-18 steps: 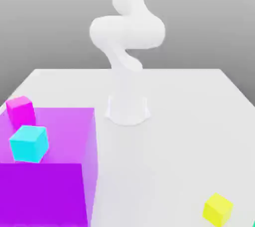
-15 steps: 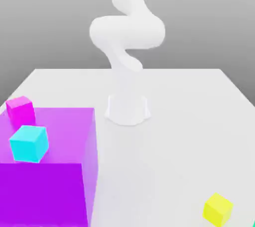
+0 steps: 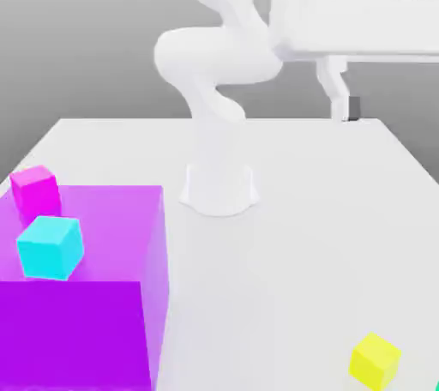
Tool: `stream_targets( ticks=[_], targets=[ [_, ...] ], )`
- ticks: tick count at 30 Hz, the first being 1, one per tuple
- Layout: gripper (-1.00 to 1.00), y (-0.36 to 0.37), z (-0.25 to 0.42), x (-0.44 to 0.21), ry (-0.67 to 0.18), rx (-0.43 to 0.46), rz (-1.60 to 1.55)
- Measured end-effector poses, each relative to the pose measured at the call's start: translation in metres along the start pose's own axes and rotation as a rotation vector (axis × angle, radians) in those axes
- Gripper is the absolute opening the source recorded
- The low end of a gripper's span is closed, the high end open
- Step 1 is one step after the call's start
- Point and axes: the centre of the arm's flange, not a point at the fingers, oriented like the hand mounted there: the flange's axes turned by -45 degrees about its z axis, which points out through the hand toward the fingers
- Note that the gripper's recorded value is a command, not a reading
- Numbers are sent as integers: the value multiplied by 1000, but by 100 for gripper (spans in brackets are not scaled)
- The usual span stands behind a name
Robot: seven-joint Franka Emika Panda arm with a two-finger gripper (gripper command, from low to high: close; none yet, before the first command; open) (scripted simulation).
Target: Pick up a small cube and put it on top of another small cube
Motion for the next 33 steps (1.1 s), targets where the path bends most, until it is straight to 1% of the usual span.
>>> stream_targets(
  ticks=[8, 15, 19, 20, 27, 31, 33],
  targets=[
    [0, -72, 129, -12, -167, 42, -95],
    [0, -141, 238, -55, -314, 84, -178],
    [0, -155, 301, -80, -338, 91, -190],
    [-100, -156, 312, -84, -339, 91, -191],
    [-100, -156, 312, -85, -339, 93, -191],
    [-100, -151, 261, -68, -340, 94, -182],
    [-100, -137, 243, -74, -342, 96, -136]
  ],
)
